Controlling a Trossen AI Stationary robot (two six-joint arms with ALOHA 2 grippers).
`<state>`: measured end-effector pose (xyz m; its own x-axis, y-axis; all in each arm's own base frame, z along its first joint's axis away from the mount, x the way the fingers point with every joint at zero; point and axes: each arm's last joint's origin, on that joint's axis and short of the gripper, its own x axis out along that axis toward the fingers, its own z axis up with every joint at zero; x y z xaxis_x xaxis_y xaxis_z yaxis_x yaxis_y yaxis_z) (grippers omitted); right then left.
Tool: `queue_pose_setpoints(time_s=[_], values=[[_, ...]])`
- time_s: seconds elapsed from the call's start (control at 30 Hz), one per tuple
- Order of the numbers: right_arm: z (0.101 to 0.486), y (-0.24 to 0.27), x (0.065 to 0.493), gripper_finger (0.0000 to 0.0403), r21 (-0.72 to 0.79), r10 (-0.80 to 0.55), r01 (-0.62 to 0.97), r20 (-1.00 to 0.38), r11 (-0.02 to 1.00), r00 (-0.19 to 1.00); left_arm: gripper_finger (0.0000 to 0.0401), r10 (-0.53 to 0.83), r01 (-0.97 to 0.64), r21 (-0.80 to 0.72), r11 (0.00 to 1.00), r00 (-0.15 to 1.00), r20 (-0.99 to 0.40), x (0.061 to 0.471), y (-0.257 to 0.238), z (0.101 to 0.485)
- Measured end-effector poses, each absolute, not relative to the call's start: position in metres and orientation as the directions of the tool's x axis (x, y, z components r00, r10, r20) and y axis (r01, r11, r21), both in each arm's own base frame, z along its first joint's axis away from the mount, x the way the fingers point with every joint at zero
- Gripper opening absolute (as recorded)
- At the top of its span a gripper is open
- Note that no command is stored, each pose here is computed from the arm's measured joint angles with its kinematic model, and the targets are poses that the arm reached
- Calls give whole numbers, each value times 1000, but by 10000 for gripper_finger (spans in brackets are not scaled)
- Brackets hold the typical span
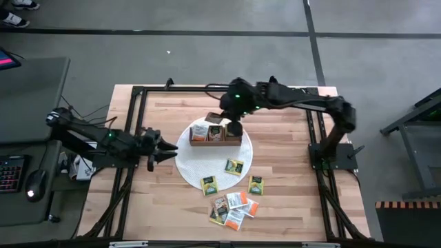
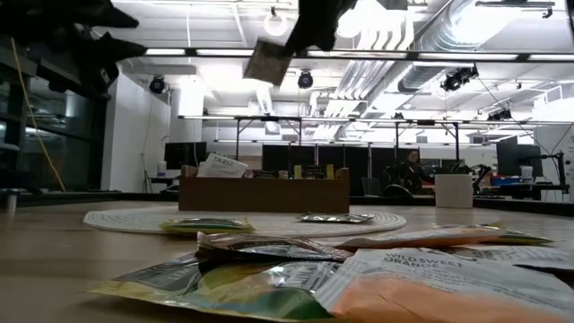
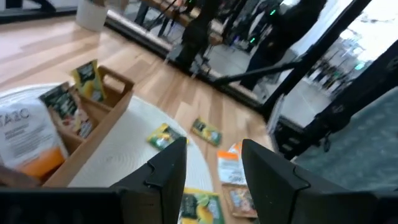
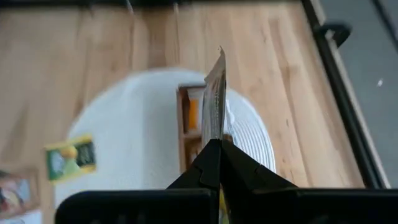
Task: Pick & Place Tea
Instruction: Put the brown tea bag into the middle section of the wooden organizer
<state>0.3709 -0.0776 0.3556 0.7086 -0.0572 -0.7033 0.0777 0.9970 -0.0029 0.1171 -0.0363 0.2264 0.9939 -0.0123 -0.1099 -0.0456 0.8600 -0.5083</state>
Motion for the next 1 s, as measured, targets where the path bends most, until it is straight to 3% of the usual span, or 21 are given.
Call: queue_pose_setpoints(time_s=[0.47, 1.0], values=[[274, -107, 410, 0, 21, 3, 30, -862, 999, 507, 154, -40, 16, -540, 842, 999, -32, 100, -30, 210], [235, -108, 425, 0, 71, 65, -3, -899, 997, 432, 154, -65, 27, -559, 829, 997, -48, 101, -31, 204]])
